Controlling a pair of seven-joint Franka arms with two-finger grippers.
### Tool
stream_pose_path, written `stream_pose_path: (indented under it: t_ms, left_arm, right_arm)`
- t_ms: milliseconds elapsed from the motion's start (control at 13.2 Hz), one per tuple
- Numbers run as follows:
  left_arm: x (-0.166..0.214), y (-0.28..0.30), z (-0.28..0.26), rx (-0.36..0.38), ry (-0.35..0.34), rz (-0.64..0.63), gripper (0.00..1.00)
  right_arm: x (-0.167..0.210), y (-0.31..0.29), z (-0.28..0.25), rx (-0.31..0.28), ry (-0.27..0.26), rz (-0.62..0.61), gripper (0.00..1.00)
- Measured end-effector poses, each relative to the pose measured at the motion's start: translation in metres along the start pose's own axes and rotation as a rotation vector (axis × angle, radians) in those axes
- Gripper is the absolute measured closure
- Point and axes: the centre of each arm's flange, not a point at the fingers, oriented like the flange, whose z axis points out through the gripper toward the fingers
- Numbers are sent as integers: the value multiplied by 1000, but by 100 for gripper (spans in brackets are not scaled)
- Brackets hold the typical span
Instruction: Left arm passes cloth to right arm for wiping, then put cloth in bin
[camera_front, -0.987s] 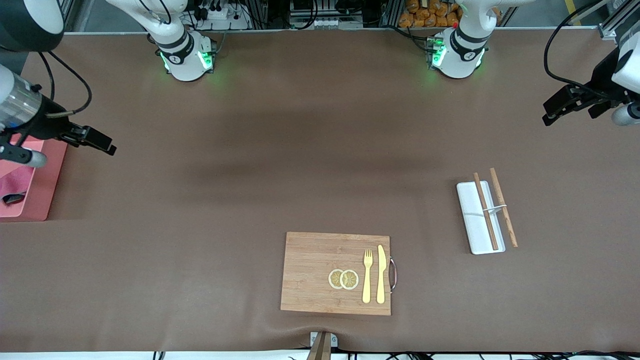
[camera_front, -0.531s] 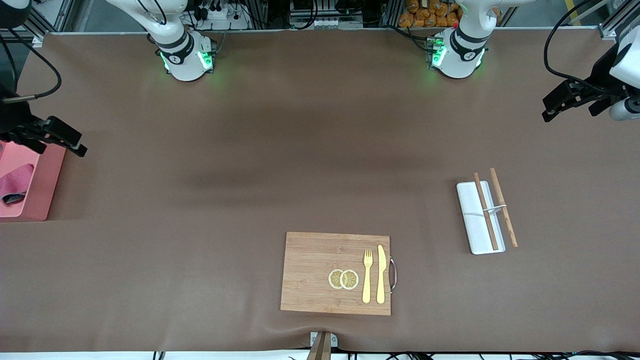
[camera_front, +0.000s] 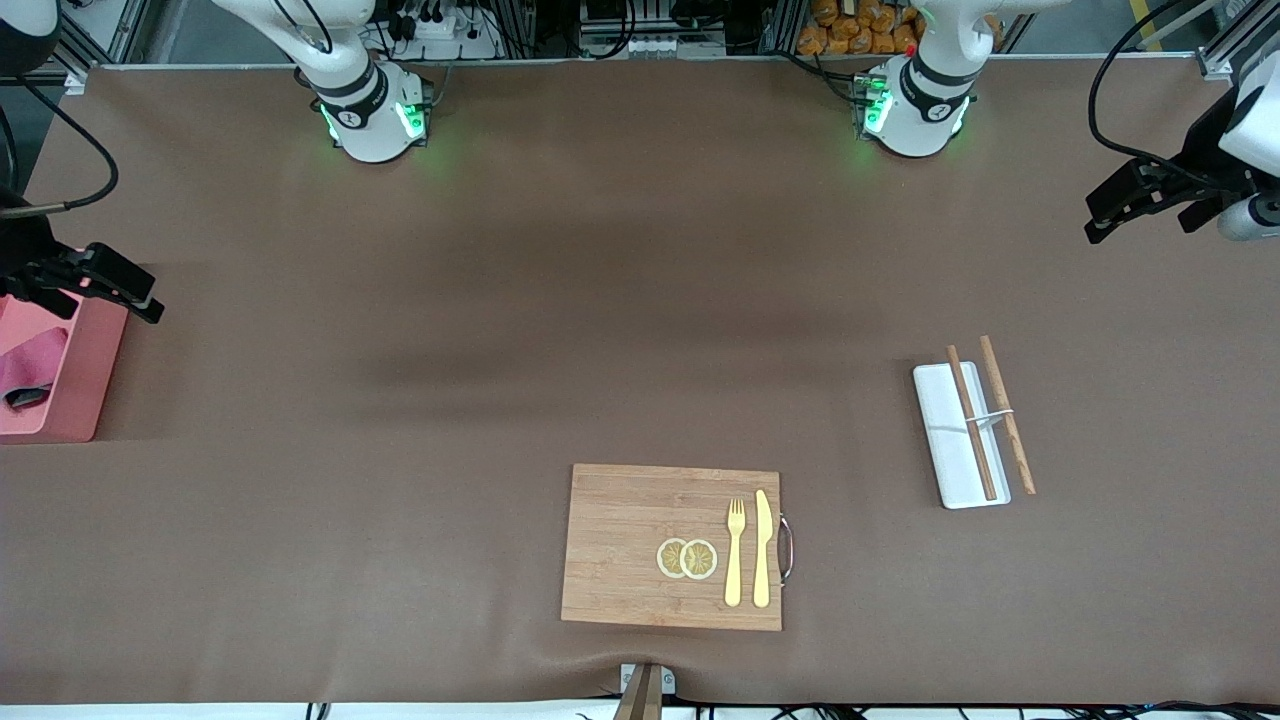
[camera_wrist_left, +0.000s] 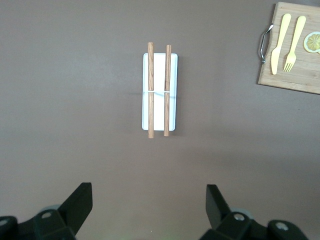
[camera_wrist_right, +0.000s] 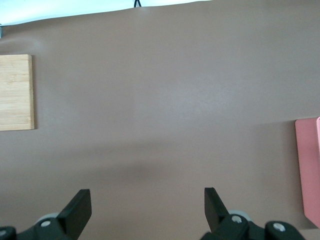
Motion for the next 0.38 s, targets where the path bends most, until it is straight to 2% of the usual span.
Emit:
stream_pose_path:
  t_ms: [379]
  left_arm:
    - [-2,1,-1,1,-11,2,0]
  right_arm:
    - [0,0,1,-18,0,-8,0]
